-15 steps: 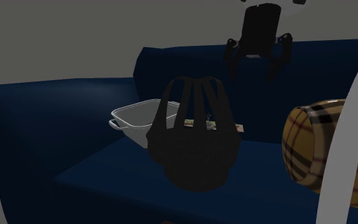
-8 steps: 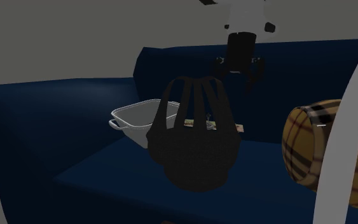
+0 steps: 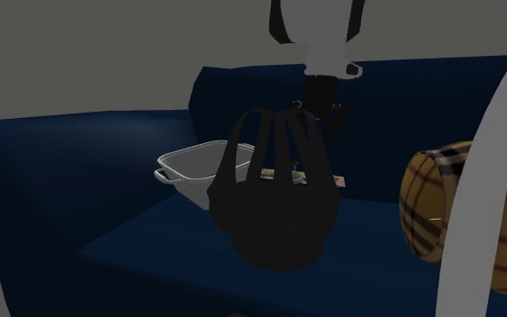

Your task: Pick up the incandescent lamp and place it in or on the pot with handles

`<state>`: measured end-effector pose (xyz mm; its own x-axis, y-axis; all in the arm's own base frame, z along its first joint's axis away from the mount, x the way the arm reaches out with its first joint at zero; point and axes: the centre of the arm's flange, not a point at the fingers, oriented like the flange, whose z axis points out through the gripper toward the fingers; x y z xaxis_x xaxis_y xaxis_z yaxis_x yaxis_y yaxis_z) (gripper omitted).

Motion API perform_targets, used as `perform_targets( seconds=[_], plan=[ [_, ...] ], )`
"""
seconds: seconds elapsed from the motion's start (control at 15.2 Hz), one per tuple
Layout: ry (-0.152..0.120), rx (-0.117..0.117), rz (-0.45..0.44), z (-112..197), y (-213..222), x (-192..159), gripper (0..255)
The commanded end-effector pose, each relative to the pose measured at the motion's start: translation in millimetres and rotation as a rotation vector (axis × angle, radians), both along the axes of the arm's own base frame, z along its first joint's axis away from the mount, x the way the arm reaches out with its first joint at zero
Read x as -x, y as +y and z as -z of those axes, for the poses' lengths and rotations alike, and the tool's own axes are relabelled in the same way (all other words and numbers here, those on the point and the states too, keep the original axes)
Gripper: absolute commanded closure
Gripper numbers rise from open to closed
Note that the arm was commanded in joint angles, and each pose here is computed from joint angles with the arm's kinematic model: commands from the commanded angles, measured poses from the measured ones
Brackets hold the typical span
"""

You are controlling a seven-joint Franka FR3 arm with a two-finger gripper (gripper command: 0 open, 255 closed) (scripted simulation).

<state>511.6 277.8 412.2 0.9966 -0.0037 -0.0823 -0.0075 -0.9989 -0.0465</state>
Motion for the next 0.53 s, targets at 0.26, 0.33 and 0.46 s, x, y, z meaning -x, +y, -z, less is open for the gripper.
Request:
perform_targets(
  seconds=[0.26, 0.33, 0.46],
  plan=[
    [-0.015, -0.004, -0.016, 32.2, 56.8, -46.0, 0],
    [-0.017, -0.004, -0.019, 37.4, 66.1, -53.4, 0],
    [-0.022, -0.005, -0.025, 47.6, 84.8, -68.1, 0]
  ],
)
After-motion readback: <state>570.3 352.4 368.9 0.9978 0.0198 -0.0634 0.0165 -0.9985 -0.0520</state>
